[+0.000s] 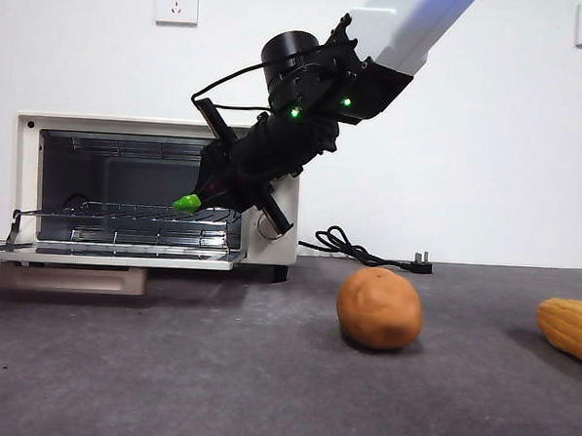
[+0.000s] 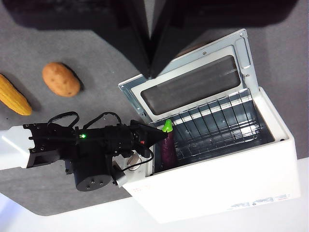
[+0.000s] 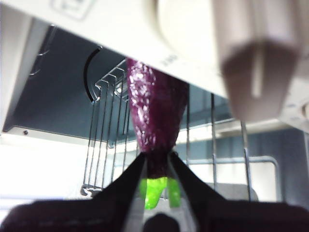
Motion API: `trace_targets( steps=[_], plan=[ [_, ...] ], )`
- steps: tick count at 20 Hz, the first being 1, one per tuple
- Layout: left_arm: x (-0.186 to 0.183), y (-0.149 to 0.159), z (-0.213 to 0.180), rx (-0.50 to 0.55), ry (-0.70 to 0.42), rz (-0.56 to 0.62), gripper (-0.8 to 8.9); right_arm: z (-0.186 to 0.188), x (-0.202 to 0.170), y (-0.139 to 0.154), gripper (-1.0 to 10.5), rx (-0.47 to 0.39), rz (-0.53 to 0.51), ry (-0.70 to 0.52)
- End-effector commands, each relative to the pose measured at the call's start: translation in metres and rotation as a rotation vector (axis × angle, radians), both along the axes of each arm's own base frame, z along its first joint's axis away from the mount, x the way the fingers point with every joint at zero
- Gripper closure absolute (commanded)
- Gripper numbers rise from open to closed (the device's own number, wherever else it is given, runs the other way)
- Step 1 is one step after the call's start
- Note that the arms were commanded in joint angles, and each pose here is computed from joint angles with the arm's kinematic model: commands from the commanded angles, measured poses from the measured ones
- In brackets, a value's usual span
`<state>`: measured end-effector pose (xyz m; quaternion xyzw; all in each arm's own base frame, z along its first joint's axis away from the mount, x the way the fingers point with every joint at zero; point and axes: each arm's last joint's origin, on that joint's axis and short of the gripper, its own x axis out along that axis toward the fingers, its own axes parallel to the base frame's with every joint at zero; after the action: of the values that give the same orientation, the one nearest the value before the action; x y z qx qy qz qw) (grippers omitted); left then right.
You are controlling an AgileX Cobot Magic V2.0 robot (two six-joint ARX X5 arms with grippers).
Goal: Take the eggplant from the table,put the eggplant in the oven
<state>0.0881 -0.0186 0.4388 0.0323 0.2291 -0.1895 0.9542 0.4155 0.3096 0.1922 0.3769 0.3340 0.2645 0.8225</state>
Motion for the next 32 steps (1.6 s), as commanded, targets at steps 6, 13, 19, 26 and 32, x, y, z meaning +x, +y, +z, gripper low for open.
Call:
trace_targets(
  steps=[6,13,19,26,32],
  plan=[
    [0.0,0.0,-0.001,0.011,-0.004,-0.008,8.19,-0.003,-0.002,0.009,7.2,-0.023,-0.016,-0.061],
    [-0.001,0.0,-0.002,0.014,0.008,-0.009,8.19,-0.003,-0.002,0.009,7.2,-0.023,-0.014,-0.06],
    [-0.001,0.0,-0.002,0.015,0.011,-0.009,8.19,-0.004,-0.002,0.009,7.2,-0.026,-0.014,-0.063],
    [-0.001,0.0,-0.002,0.017,0.011,-0.01,8.19,-0.001,-0.004,0.009,7.2,-0.019,0.023,-0.049],
    [-0.001,-0.002,-0.002,0.023,0.012,-0.033,8.19,0.008,-0.008,0.004,6.9,-0.123,0.017,-0.077]
  ],
)
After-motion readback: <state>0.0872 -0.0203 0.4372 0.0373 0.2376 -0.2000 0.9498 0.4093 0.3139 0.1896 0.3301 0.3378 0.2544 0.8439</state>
